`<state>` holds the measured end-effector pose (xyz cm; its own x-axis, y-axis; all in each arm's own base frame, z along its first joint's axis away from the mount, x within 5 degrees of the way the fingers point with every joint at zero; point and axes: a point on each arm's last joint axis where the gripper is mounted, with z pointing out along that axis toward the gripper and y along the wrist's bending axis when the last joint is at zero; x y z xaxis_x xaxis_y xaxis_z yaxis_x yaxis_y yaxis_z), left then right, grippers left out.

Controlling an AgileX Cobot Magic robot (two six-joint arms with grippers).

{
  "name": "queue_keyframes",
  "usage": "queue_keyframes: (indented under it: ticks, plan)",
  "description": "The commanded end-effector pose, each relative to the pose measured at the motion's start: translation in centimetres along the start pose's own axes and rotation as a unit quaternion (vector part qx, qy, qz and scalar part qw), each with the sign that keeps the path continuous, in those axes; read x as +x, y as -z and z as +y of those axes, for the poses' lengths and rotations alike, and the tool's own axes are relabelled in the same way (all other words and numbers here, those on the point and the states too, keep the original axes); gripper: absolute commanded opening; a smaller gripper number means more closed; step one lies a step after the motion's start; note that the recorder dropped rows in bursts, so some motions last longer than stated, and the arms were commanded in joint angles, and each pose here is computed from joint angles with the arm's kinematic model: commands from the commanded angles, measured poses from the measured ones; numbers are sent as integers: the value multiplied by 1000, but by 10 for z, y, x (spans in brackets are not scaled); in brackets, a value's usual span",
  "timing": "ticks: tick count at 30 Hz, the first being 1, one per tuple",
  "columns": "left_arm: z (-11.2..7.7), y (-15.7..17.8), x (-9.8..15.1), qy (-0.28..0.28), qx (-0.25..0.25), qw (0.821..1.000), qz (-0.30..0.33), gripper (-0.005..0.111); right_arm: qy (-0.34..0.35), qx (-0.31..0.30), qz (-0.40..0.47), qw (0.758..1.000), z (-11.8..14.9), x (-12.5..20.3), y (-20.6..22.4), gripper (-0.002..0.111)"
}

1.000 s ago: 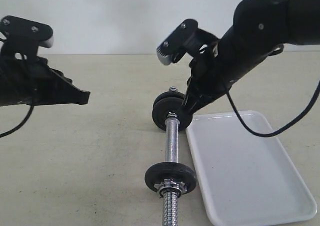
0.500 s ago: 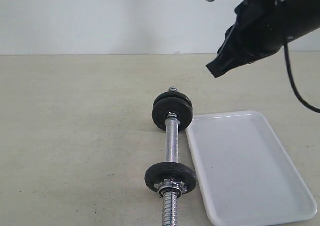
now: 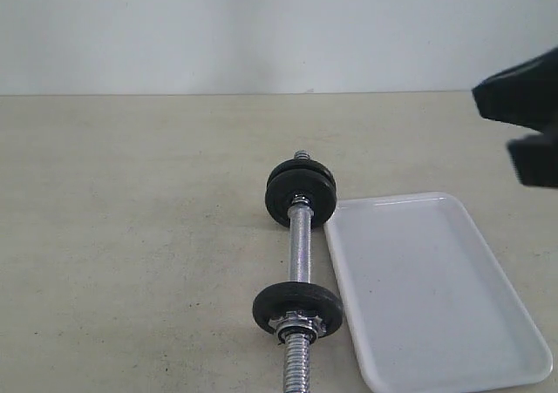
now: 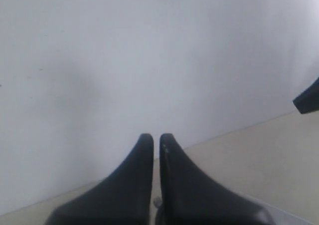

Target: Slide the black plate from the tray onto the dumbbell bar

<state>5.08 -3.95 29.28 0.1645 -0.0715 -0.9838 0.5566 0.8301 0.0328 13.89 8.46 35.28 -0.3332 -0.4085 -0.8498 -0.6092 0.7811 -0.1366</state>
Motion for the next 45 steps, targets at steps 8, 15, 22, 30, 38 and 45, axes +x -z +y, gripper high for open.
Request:
queue_keyframes:
  ticks: [8,15,22,30,38,45]
  plan:
    - [-9,6,34,4,44,999,31,4,-7,-8,-128,992,30,87,117,0]
    - [-7,6,44,6,36,998,45,4,22,23,-143,989,33,114,149,0]
    - [-18,9,42,8,93,995,32,4,17,11,-110,994,35,120,149,0]
    - [-5,7,44,-14,22,999,41,4,34,57,-127,990,27,117,150,0]
    - [9,8,52,-16,-56,996,62,4,81,171,-99,977,8,120,154,0]
    - [7,8,55,1,-43,997,64,4,28,161,-128,978,8,117,149,0]
